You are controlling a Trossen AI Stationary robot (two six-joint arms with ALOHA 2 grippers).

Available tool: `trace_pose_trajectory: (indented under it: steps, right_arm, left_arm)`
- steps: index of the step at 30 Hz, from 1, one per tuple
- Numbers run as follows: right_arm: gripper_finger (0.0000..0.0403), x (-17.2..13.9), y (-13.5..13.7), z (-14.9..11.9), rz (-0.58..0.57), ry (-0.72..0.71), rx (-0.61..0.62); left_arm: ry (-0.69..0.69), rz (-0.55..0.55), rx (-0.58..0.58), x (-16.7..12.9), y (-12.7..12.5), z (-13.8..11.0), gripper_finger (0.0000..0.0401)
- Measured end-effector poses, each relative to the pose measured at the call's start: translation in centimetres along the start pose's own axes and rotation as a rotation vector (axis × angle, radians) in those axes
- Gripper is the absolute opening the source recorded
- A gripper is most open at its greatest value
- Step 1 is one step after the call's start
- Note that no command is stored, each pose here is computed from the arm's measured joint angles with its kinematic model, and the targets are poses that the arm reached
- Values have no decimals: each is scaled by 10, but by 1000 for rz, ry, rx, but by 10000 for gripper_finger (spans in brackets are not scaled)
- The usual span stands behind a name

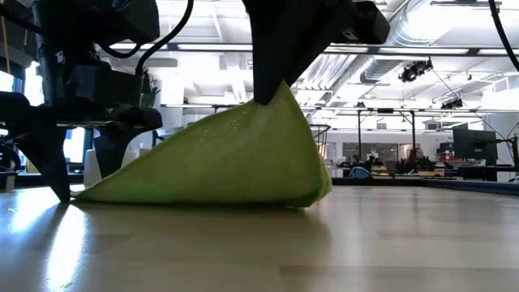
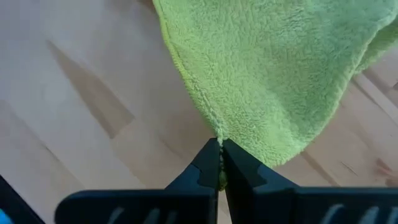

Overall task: Fold microfiber towels
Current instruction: Fold the green microfiber cloth

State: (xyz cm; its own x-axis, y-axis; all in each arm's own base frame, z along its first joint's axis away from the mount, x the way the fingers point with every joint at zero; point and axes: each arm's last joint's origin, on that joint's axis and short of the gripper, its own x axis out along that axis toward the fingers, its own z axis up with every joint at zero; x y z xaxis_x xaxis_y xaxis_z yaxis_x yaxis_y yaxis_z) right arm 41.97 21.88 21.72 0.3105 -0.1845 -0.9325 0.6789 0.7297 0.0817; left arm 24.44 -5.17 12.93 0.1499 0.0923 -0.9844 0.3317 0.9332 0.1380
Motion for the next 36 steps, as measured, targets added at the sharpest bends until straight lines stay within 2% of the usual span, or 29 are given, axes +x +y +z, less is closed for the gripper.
trace_pose_trajectory:
  steps: [4, 8, 14, 20, 22, 25, 31, 36]
  right_arm:
    - [0, 0, 0, 0, -1, -6, 1]
    - [0, 0, -1, 2, -2, -7, 3]
    - [0, -9, -6, 10, -6, -35, 6]
    - [0, -19, -11, 15, -17, -50, -14]
    - [0, -19, -13, 15, -30, -41, -33]
    - [0, -18, -15, 14, -43, -22, -85]
    - [0, -37, -28, 19, -83, -3, -135]
    - [0, -56, -43, 26, -128, -1, -194]
  left_arm:
    - [4, 28, -17, 0, 0, 0, 216]
    - [1, 35, -33, 0, 0, 0, 193]
    - [-9, 23, -46, 1, 0, 1, 126]
    - [-17, 9, -75, 1, 0, 1, 23]
    - [-22, 4, -110, -1, 0, 1, 7]
    - [12, 23, -160, -6, 0, 0, 10]
    - [39, 56, -200, -52, -2, 9, 4]
    - [-82, 52, -274, -106, 4, 27, 2]
